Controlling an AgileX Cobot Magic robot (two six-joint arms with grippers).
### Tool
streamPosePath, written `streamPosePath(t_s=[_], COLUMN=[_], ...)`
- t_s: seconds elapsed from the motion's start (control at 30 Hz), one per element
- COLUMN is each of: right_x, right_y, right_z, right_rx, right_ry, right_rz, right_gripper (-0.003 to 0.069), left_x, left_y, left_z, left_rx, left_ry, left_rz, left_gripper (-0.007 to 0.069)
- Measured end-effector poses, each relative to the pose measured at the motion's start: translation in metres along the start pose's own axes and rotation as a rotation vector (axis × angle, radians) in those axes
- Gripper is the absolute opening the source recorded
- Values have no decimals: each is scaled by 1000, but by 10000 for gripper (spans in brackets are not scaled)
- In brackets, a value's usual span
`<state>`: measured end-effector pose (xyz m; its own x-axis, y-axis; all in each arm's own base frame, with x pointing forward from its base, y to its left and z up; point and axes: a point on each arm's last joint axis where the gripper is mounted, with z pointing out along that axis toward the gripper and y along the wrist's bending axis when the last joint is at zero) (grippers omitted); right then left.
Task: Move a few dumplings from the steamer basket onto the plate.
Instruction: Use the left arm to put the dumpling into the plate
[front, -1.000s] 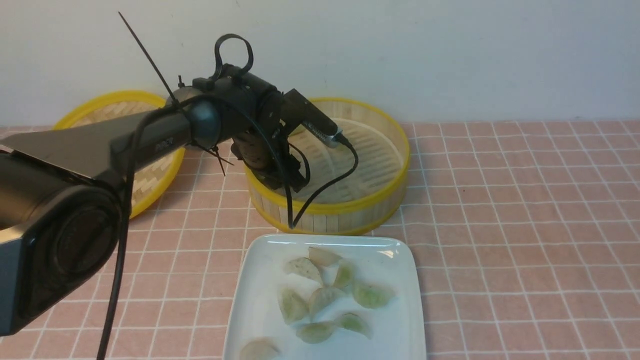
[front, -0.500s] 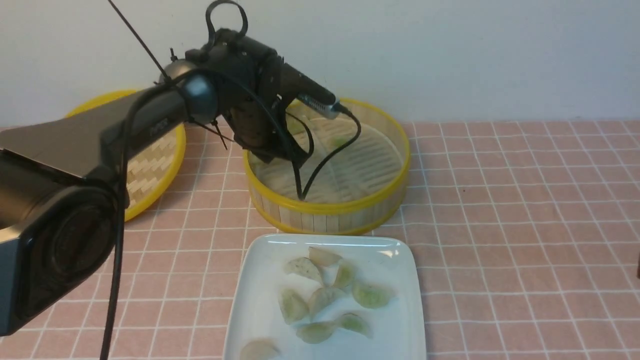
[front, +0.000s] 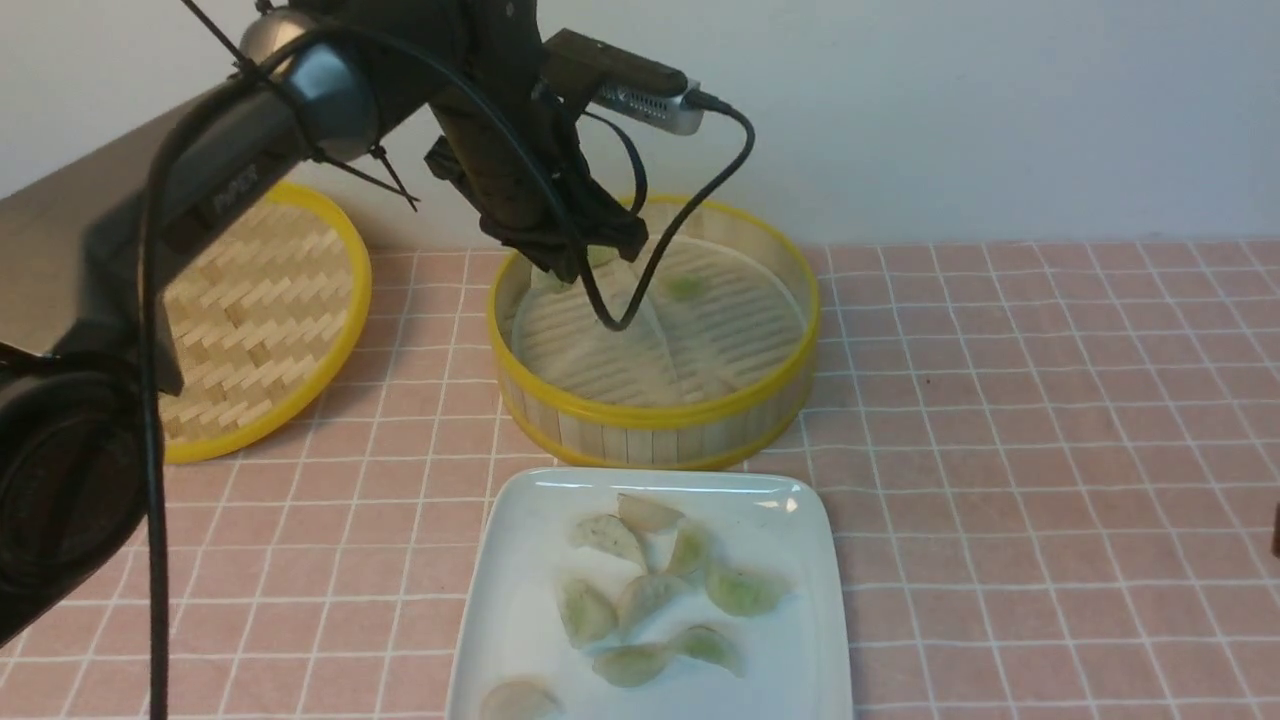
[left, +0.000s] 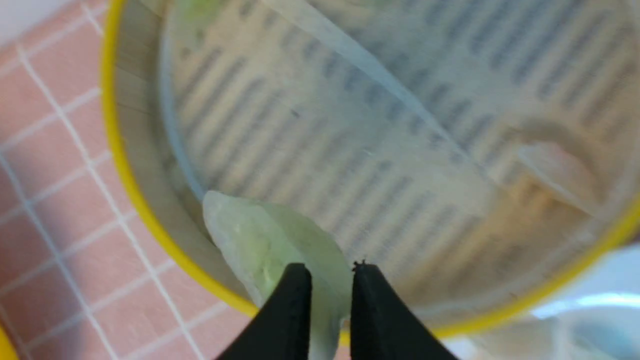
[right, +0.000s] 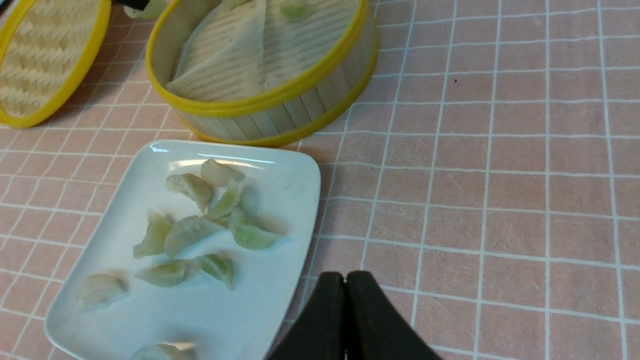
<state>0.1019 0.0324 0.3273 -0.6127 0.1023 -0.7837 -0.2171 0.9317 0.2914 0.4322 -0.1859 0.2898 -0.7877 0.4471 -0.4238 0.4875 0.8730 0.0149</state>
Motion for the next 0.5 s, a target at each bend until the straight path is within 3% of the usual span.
streamPosePath(t_s=[0.23,0.5], right_x=[-1,-1], right_y=[0,0], right_z=[0,0], right_rx=[-5,-5], right_ry=[-11,-16], right_rz=[7,7], right_gripper=[-13,-13], left_x=[9,81], left_y=[-11,-44], left_z=[-48,-60], left_rx=[51,180], left_ry=[-13,158], left_rz=[-5,-16], left_gripper=[77,77])
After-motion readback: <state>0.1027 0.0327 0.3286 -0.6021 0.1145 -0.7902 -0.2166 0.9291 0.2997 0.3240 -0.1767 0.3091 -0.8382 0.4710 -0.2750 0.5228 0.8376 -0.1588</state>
